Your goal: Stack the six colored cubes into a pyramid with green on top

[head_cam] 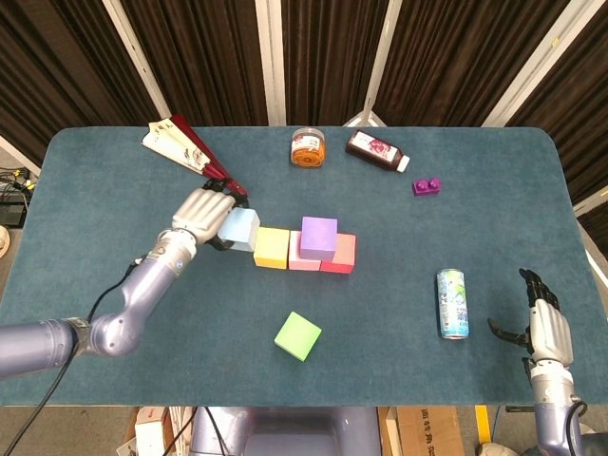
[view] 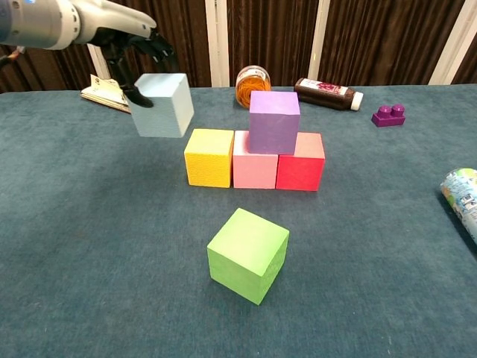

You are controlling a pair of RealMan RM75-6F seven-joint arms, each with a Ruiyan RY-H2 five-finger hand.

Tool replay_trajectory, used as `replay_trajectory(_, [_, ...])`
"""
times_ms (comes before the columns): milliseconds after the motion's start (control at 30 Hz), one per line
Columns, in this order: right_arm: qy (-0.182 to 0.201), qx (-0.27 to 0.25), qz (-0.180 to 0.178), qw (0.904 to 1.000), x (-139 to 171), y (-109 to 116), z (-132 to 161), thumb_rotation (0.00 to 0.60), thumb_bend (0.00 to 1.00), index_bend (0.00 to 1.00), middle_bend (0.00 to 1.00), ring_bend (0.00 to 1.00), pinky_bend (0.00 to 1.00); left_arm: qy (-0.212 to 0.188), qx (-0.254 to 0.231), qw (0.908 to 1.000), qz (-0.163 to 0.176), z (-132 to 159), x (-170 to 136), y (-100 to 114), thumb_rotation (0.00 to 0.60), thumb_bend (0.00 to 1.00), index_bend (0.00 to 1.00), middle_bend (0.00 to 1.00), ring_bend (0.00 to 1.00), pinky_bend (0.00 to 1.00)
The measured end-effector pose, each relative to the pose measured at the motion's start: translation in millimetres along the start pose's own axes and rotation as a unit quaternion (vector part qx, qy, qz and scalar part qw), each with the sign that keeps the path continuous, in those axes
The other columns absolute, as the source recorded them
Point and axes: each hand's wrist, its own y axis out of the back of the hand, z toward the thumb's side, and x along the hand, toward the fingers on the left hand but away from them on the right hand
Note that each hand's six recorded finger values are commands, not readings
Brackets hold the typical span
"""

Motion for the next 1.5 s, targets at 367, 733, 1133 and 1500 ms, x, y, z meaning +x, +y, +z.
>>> replay_trajectory(367, [-0.001,-0.005,0.000,1.0000,-0.5,4.0,-2.7,0.600,0.27,0.06,0.06,0.00,0.00,0.007,-0.009,0.9999,0.002,39.3,3.7,-1.8,0.600,0.37,0.31,0.29,0.00,0.00])
replay_trajectory(733, [-0.002,-0.007,-0.002,1.0000,-0.2,6.5,-3.6,0.600,0.27,0.06,0.06,0.00,0.00,0.015,-0.001,0.9999,-0.002,62.6,10.7,-6.8,0.600,0.37,0.30,0.29,0.00,0.00])
replay_trajectory(1133, [-0.003,-0.013,-0.007,0.9999,-0.2,10.4,-5.6,0.600,0.27,0.06,0.06,0.00,0.00,0.041,0.006,0.9991,0.003,64.6,14.9,-6.9,0.600,0.36,0.30,0.29,0.00,0.00])
replay_trajectory(1500, [-0.004,-0.017,-0.008,0.9998,0.1,12.0,-6.4,0.600,0.27,0.06,0.06,0.00,0.00,0.043,0.008,0.9990,0.008,80.3,19.1,-8.3,0.600,0.36,0.30,0.29,0.00,0.00])
